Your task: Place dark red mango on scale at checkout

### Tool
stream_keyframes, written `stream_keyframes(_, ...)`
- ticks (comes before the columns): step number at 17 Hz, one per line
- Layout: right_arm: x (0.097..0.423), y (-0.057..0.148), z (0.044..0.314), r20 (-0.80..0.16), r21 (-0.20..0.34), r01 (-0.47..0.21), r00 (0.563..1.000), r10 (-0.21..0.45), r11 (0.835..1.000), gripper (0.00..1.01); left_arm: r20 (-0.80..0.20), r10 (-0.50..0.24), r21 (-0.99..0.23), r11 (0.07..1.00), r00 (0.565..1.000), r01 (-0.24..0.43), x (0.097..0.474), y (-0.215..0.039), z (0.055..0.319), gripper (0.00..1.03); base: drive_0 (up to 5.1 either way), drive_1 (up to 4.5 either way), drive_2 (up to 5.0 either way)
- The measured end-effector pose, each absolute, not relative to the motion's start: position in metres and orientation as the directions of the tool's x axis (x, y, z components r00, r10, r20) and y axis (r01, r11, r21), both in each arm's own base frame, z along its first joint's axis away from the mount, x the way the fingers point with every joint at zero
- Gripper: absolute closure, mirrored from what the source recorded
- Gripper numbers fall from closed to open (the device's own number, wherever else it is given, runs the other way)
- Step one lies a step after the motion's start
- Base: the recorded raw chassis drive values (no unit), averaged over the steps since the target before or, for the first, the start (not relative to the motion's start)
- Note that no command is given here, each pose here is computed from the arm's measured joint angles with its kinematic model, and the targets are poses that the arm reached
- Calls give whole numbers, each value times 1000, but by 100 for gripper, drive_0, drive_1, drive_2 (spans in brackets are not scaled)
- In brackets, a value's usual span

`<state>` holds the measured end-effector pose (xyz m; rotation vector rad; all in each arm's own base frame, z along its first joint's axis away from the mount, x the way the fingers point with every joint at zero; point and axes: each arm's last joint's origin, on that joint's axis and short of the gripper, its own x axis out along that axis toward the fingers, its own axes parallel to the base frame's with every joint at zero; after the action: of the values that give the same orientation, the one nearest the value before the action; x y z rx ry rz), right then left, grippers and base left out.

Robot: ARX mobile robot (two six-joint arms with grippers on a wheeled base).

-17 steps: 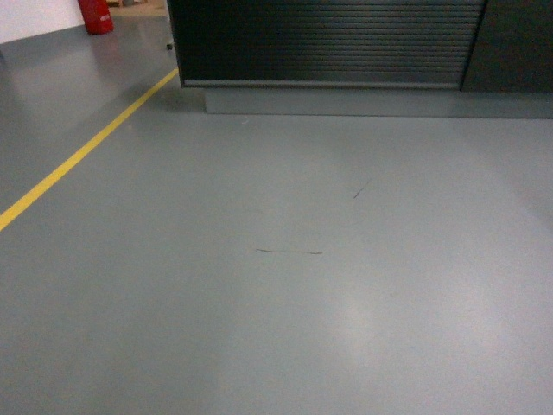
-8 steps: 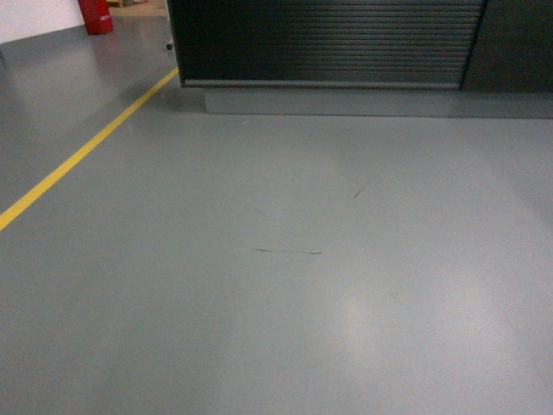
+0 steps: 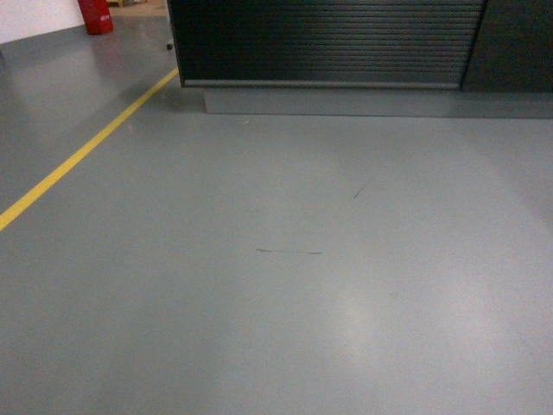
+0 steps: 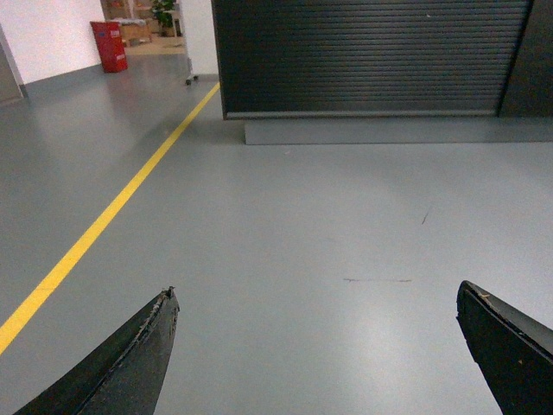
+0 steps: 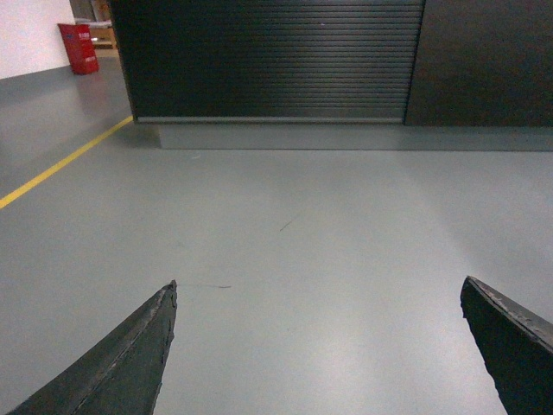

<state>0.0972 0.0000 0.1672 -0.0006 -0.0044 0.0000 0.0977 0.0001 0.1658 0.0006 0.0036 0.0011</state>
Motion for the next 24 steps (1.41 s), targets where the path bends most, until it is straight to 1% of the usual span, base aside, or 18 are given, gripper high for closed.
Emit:
stream_keyframes(12, 97, 0, 167, 4, -1, 0, 1000, 0, 1000, 3, -3, 1, 1, 1000, 1000, -1, 98, 0, 166, 5, 0, 0, 0)
stream_keyframes(24, 97, 0, 167, 5, -1, 0, 1000, 0, 1000, 3, -4, 1, 1, 1000, 1000, -1, 98, 0, 166, 5, 7, 439, -424)
